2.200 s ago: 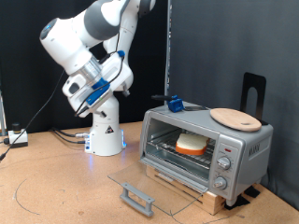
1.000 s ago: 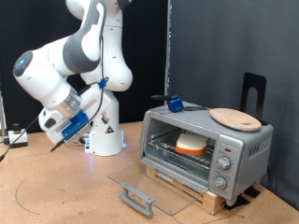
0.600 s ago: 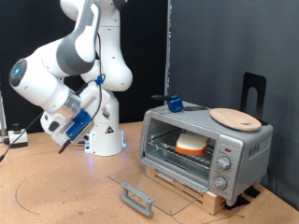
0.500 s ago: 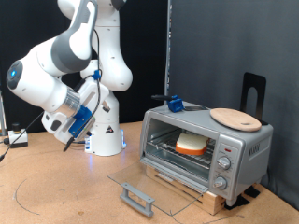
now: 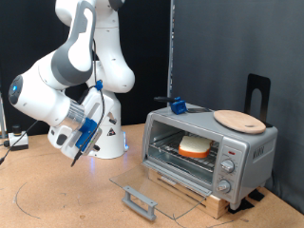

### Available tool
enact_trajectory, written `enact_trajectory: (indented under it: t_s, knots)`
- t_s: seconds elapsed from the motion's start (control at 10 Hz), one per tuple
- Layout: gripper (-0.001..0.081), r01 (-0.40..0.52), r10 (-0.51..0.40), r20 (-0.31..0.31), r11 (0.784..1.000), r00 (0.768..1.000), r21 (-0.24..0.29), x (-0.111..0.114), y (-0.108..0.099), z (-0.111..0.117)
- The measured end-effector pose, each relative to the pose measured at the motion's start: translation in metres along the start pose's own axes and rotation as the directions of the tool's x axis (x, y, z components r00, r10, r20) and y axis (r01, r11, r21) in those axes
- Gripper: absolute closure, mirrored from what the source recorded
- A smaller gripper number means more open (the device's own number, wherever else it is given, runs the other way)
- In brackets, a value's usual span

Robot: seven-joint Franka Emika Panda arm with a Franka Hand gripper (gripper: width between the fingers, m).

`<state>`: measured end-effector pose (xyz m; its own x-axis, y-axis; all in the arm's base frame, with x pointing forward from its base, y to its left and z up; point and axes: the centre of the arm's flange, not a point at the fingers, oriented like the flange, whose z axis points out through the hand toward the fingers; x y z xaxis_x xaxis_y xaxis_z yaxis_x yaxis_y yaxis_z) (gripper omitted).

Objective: Make a piece of toast with the oven

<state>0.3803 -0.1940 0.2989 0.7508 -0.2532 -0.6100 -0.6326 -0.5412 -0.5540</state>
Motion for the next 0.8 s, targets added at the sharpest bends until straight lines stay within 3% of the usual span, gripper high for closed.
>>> enact_trajectory:
  t_s: [0.2,0.5,0.8]
  knots:
    - [-0.0002,0.073,-0.073,0.004,0.997,0.997,0.003,0.008,0.009,0.008]
    - [-0.0002,0.065,-0.066,-0.039,0.997,0.997,-0.036,0.038,0.038,0.033]
    - [-0.0002,0.059,-0.061,-0.020,0.996,0.998,-0.068,0.061,0.060,0.069]
